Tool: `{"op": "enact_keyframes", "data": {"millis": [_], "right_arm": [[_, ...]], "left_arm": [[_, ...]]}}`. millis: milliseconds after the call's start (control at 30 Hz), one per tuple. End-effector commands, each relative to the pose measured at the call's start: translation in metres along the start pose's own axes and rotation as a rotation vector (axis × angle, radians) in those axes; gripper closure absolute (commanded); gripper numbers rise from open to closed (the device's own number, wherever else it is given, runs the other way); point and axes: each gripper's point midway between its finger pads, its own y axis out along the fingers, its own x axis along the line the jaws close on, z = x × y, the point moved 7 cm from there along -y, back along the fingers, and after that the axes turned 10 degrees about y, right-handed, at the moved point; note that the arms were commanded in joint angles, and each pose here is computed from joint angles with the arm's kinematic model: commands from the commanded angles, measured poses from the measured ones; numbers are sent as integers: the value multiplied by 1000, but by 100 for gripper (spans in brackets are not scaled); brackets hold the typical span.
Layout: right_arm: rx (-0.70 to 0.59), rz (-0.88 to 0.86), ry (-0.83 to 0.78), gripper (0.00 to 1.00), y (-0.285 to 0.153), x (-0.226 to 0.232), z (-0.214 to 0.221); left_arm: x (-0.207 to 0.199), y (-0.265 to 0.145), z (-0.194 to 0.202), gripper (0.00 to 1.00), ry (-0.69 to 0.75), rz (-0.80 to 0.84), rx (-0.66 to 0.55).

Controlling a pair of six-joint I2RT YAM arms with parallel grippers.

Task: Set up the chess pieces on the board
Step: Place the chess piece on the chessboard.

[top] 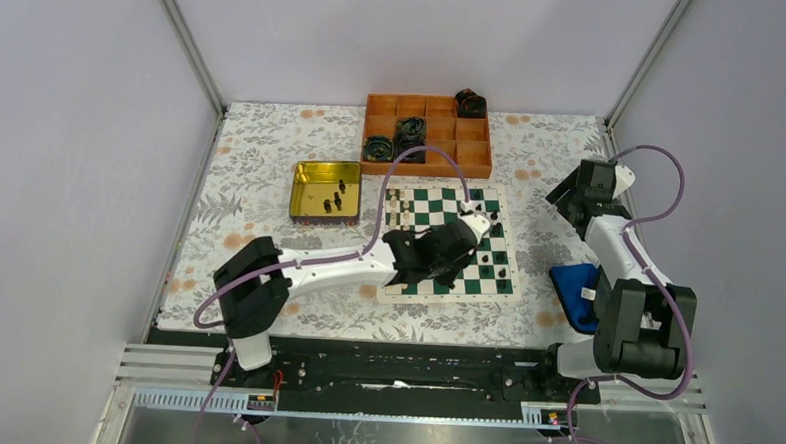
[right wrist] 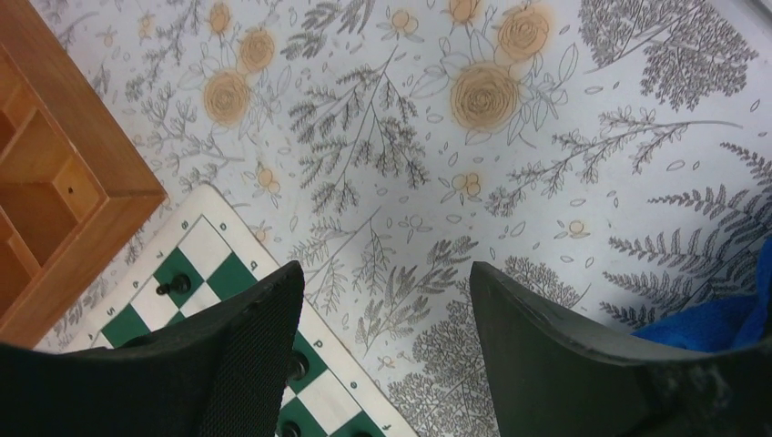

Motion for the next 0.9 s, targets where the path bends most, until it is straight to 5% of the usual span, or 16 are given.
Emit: {"op": "enact_keyframes", "data": {"millis": [0, 867], "right_arm": [[-72, 2, 47, 26, 2, 11, -28], [-77, 0, 124, 25, 13, 0, -54]], "left_arm": [[-17, 6, -15, 100, 51, 30, -86], [-63, 71, -32, 100, 122, 84, -63]]}}
